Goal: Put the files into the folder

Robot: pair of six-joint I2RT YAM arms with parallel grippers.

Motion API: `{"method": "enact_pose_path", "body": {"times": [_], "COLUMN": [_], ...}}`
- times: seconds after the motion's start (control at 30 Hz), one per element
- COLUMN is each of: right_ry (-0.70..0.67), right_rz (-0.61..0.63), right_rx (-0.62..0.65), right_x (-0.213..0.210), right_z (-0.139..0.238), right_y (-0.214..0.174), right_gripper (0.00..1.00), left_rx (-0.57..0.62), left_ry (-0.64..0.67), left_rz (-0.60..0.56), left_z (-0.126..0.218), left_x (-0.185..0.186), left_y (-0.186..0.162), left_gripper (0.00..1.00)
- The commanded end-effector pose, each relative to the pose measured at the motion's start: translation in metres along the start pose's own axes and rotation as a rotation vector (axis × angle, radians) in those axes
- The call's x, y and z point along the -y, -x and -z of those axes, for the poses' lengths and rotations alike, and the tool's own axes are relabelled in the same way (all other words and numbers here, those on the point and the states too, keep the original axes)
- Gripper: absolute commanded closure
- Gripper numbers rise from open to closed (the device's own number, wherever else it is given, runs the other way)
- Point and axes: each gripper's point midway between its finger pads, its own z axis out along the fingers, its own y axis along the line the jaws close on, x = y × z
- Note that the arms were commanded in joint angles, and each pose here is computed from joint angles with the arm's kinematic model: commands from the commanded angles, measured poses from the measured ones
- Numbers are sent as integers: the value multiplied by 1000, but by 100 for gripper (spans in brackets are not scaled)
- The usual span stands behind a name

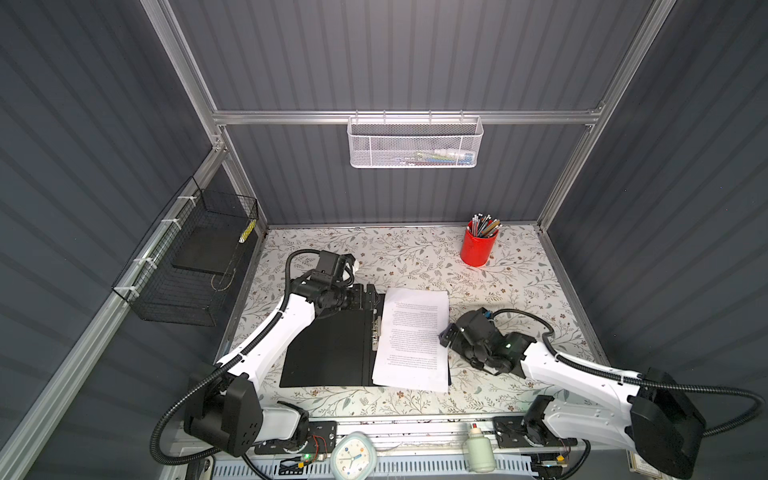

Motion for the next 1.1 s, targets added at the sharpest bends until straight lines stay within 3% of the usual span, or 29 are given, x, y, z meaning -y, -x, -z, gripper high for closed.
{"method": "enact_pose_path", "body": {"times": [0.0,0.1,0.23,0.47,1.07], "right_ry": [172,207,255,237,298], "right_rz": [186,301,346,297,170], "right_rx": [-25,-77,-152,-171,-271], "right_x": [-35,-54,-67,-52,-37], "right_z": [0,-11,-38,-68,-109], "right_y": [31,50,66,94,97], "right_gripper": [7,7,13,20,19], "left_rx": [-63,-97,-132,-116,-116], "left_ry": [-11,-35,-35,-15,-5], "left_rz": [29,51,78,104,98], "left_z": [-9,-17,-27,-27,-28], "left_x": [-4,-3,-7,-13,-15], "left_y": [-16,-22,-27,-23,-11], "left_gripper": [0,0,0,0,0]}}
